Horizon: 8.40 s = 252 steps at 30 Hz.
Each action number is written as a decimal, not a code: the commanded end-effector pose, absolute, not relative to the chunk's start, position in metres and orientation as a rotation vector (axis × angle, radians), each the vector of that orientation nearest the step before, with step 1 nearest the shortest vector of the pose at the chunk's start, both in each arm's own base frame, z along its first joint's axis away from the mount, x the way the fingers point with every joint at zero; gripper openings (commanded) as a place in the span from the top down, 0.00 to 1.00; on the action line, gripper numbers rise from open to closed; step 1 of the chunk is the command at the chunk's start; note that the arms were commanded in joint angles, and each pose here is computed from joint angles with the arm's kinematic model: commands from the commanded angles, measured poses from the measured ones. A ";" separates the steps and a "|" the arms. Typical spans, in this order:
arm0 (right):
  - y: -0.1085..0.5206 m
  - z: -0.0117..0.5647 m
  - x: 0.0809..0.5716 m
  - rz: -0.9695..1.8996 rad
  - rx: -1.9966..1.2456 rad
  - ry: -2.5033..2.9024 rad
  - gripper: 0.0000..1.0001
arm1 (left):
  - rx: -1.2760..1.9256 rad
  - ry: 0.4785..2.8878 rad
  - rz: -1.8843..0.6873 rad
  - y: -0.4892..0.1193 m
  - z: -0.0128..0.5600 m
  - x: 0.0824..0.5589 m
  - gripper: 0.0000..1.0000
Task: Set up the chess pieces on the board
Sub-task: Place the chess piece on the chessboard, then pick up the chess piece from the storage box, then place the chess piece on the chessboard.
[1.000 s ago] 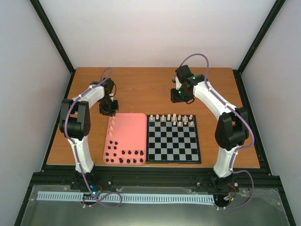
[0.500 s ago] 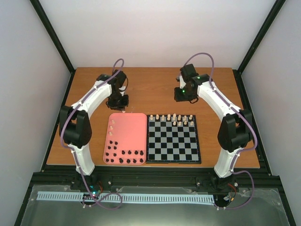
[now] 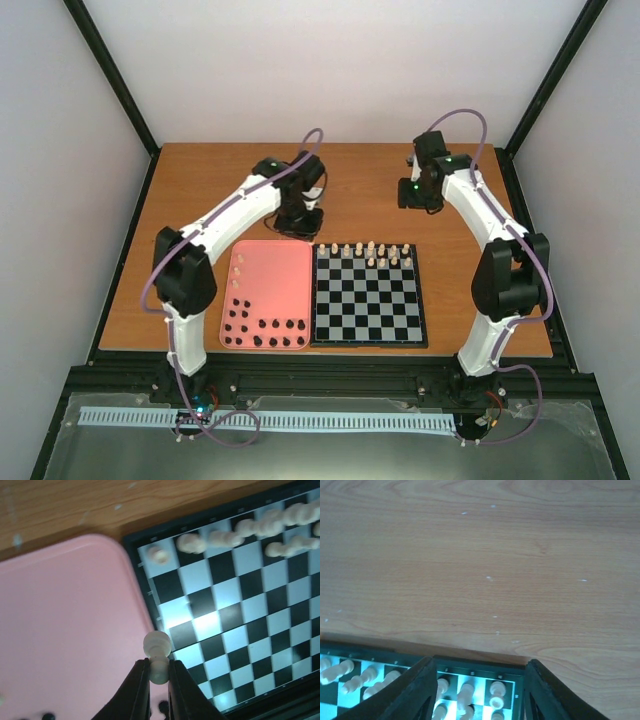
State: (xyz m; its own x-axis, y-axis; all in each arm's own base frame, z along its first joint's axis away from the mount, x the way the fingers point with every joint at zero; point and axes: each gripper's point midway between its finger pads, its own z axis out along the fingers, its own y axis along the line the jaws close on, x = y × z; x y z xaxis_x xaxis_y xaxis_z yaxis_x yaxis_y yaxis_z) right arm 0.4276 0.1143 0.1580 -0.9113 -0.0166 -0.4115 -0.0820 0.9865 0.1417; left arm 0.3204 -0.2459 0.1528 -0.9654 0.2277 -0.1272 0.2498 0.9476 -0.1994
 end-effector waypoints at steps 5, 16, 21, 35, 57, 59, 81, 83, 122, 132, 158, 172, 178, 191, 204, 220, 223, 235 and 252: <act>0.074 0.171 0.441 0.159 0.028 2.673 0.43 | 0.627 2.999 -0.416 -0.326 0.149 0.301 0.96; 0.048 0.175 0.446 0.184 0.093 2.650 0.00 | 0.747 3.010 -0.467 -0.379 0.111 0.299 0.96; 0.043 0.174 0.446 0.194 0.117 2.643 0.00 | 0.740 3.015 -0.446 -0.388 0.095 0.309 0.96; 0.044 0.178 0.451 0.202 0.113 2.633 0.00 | 0.734 3.033 -0.382 -0.393 0.071 0.318 0.96; 0.047 0.176 0.449 0.225 0.104 2.638 0.00 | 0.729 3.043 -0.329 -0.389 0.058 0.321 0.86; 0.047 0.177 0.449 0.228 0.103 2.635 0.00 | 0.728 3.047 -0.340 -0.389 0.057 0.320 0.84; 0.052 0.180 0.446 0.270 0.084 2.622 0.00 | 0.745 3.031 -0.423 -0.396 0.068 0.313 0.65; 0.053 0.181 0.445 0.272 0.081 2.621 0.00 | 0.746 3.031 -0.431 -0.396 0.067 0.313 0.64; 0.056 0.180 0.443 0.298 0.064 2.618 0.00 | 0.727 2.914 -0.319 -0.362 0.135 0.311 0.59; 0.059 0.175 0.441 0.318 0.061 2.632 0.00 | 0.122 2.895 -0.040 -0.183 0.154 0.345 0.55; 0.063 0.163 0.443 0.337 0.044 2.669 0.00 | -0.237 3.044 0.078 -0.068 0.050 0.359 0.56; 0.062 0.161 0.445 0.331 0.043 2.678 0.00 | -0.257 3.095 0.046 -0.066 0.026 0.353 0.65; 0.061 0.160 0.444 0.327 0.042 2.681 0.00 | -0.267 3.099 0.052 -0.065 0.023 0.352 0.78; 0.062 0.158 0.442 0.334 0.041 2.681 0.00 | -0.262 3.106 0.035 -0.066 0.038 0.344 0.93; 0.061 0.158 0.445 0.321 0.043 2.677 0.00 | 0.129 3.071 -0.229 -0.180 0.118 0.319 0.94; 0.054 0.160 0.449 0.266 0.044 2.674 0.00 | 0.651 2.956 -0.298 -0.336 0.108 0.325 0.92; 0.053 0.160 0.450 0.259 0.044 2.672 0.00 | 0.670 2.941 -0.278 -0.345 0.102 0.332 0.92; 0.053 0.158 0.454 0.255 0.043 2.675 0.00 | 0.759 2.977 -0.257 -0.361 0.074 0.324 0.90; 0.054 0.154 0.455 0.260 0.040 2.683 0.00 | 0.781 3.013 -0.234 -0.363 0.047 0.323 0.89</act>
